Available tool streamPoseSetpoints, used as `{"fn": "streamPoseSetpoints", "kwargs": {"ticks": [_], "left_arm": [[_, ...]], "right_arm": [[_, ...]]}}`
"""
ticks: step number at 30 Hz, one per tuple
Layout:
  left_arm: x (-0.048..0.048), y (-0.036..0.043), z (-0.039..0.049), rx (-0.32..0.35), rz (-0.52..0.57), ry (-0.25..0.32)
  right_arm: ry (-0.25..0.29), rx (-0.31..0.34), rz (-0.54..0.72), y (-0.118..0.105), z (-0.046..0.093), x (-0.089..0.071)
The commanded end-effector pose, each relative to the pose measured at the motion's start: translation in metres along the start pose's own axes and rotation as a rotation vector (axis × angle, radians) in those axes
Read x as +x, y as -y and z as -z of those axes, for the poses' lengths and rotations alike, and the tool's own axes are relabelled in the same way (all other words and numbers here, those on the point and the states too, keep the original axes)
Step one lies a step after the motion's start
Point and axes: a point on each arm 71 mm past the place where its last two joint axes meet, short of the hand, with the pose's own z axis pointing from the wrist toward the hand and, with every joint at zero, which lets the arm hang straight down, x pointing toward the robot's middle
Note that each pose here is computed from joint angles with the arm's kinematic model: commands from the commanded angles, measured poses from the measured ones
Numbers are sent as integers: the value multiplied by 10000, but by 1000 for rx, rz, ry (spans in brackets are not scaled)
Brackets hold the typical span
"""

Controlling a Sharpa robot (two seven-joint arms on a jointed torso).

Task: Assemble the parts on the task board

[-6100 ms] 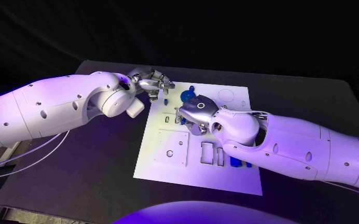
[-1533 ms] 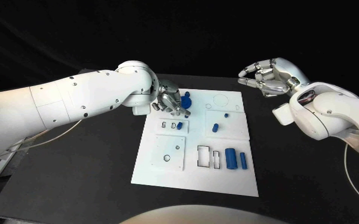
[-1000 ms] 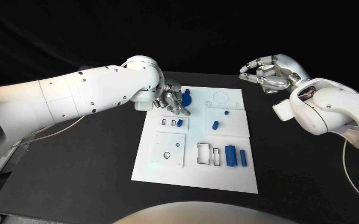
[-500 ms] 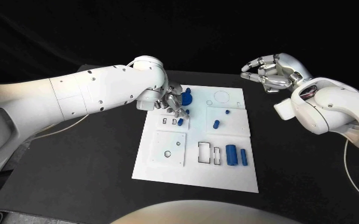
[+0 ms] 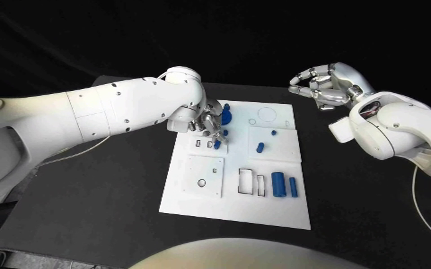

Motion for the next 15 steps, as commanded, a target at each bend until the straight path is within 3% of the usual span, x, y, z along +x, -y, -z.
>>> {"fn": "streamPoseSetpoints", "kwargs": {"ticks": [1, 15], "left_arm": [[23, 19, -5, 9, -11, -30], [33, 8, 0, 10, -13, -37]], "right_arm": [[-24, 2, 1, 3, -4, 23], [-31, 8, 1, 14, -15, 40]]}}
